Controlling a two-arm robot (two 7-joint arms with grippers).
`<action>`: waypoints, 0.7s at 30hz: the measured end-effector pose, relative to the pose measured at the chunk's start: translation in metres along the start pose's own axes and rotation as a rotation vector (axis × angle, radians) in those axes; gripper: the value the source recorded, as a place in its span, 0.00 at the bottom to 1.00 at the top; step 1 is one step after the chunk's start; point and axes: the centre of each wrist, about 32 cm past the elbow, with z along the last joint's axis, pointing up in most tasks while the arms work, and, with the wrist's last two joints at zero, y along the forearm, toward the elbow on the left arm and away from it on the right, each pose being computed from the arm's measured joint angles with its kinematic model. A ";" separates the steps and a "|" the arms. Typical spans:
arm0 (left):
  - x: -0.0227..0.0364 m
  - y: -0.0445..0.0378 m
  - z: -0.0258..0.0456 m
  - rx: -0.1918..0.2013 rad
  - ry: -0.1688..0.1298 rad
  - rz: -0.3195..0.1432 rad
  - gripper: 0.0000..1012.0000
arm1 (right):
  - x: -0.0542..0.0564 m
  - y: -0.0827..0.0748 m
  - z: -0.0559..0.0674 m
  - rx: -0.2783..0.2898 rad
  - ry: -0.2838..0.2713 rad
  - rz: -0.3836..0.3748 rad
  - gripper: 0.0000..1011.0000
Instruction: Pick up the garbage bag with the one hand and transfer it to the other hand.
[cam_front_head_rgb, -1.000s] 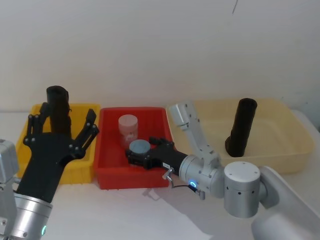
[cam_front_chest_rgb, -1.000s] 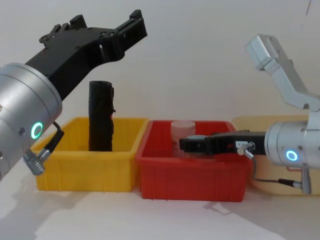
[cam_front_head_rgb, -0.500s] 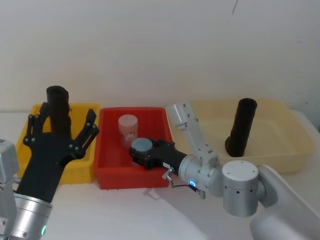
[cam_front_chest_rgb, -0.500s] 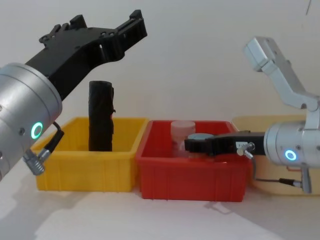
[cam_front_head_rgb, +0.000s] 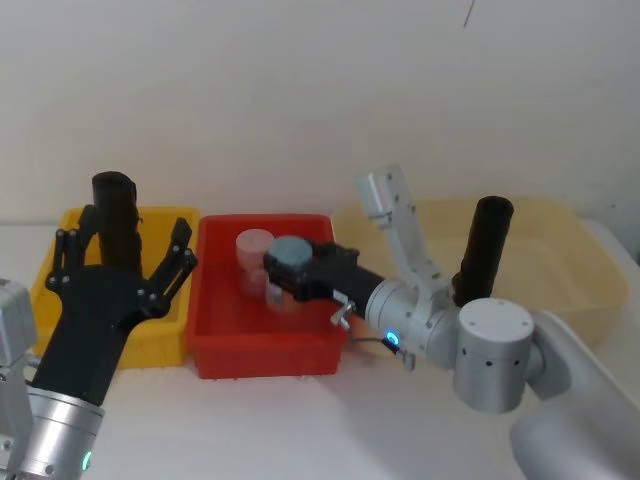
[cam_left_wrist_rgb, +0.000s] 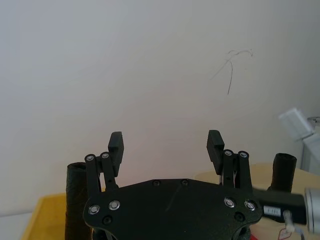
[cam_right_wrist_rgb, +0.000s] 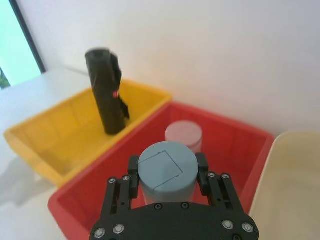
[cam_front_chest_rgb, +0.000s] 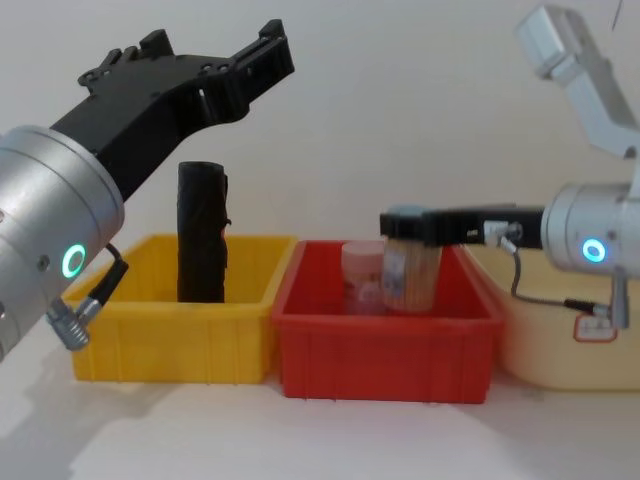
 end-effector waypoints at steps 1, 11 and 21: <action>0.0000 0.0000 0.0000 0.000 0.000 0.000 0.99 | 0.000 0.000 0.000 0.000 0.000 0.000 0.64; 0.0000 0.0000 0.0000 0.000 0.000 0.000 0.99 | 0.017 -0.012 0.023 0.100 -0.011 -0.073 0.64; 0.0000 0.0000 0.0000 0.000 0.000 0.000 0.99 | 0.041 -0.022 0.029 0.126 -0.032 -0.161 0.64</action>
